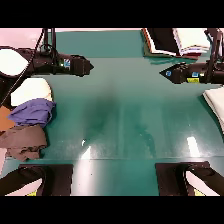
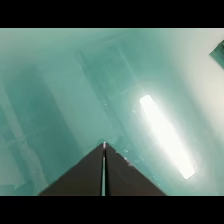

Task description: Fold the shirts.

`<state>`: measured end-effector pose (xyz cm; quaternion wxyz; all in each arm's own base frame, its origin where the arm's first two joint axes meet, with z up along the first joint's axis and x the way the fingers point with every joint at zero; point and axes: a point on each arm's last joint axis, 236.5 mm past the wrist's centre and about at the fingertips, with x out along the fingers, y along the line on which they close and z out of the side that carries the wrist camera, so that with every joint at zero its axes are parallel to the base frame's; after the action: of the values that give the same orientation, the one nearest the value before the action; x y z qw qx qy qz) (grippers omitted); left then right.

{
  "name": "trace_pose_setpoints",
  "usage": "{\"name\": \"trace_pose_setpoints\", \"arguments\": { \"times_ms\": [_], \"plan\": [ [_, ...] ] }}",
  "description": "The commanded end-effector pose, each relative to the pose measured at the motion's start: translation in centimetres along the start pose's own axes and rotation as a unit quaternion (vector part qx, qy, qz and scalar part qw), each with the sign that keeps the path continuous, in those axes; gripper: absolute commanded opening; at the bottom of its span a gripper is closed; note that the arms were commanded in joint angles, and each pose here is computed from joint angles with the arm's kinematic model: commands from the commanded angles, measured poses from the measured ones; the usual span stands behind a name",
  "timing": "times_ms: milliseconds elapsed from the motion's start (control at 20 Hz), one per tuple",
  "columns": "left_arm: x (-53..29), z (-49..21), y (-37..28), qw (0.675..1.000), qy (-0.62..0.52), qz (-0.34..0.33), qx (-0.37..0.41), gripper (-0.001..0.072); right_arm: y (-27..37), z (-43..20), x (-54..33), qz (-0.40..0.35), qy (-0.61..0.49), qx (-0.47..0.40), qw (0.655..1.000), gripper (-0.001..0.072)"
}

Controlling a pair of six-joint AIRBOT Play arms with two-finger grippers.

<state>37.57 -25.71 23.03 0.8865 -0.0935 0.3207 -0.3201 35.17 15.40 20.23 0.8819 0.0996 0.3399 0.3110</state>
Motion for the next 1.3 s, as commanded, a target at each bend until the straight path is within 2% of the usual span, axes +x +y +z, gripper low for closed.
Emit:
{"name": "trace_pose_setpoints", "arguments": {
  "times_ms": [0, 600, 700, 750, 800, 850, 950, 1050, 1250],
  "plan": [
    [0.0, 0.0, 0.0, 1.0, 0.0, 0.0, 0.0, 0.002, 0.1, 0.0, 0.0, 0.001, 0.0, 0.0, 1.0, 0.0016],
    [0.0, 0.2, 0.0, 1.0, -0.005, 0.0, 0.0, 0.0021, 0.1, -0.1, 0.0, 0.002, 0.003, 0.0, 1.0, 0.0016],
    [-0.1, 1.5, 0.9, 0.999, -0.032, 0.017, 0.017, 0.0022, 0.1, -0.2, 0.0, 0.002, 0.003, 0.0, 1.0, 0.0016],
    [-0.4, 1.9, 2.6, 0.997, -0.035, 0.048, 0.05, 0.0114, 0.1, -0.1, 0.0, 0.002, 0.003, 0.0, 1.0, 0.0016],
    [-0.8, 2.0, 4.9, 0.994, -0.032, 0.087, 0.065, 0.0453, 0.1, -0.1, 0.0, 0.002, 0.003, 0.0, 1.0, 0.0016],
    [-1.7, 2.0, 8.3, 0.988, -0.025, 0.14, 0.055, 0.0611, 0.1, -0.2, 0.0, 0.002, 0.003, 0.0, 1.0, 0.0016],
    [-4.9, 1.4, 16.1, 0.965, -0.004, 0.259, 0.039, 0.061, 0.1, -0.2, 0.0, 0.002, 0.003, 0.0, 1.0, 0.0016],
    [-8.2, 0.5, 22.8, 0.939, 0.012, 0.344, 0.014, 0.0611, 0.1, -0.1, 0.0, 0.002, 0.003, 0.0, 1.0, 0.0016],
    [-11.4, -4.2, 33.3, 0.901, 0.058, 0.424, -0.073, 0.0611, 0.2, -0.1, 0.0, 0.003, 0.003, 0.0, 1.0, 0.0016]
  ]
}}
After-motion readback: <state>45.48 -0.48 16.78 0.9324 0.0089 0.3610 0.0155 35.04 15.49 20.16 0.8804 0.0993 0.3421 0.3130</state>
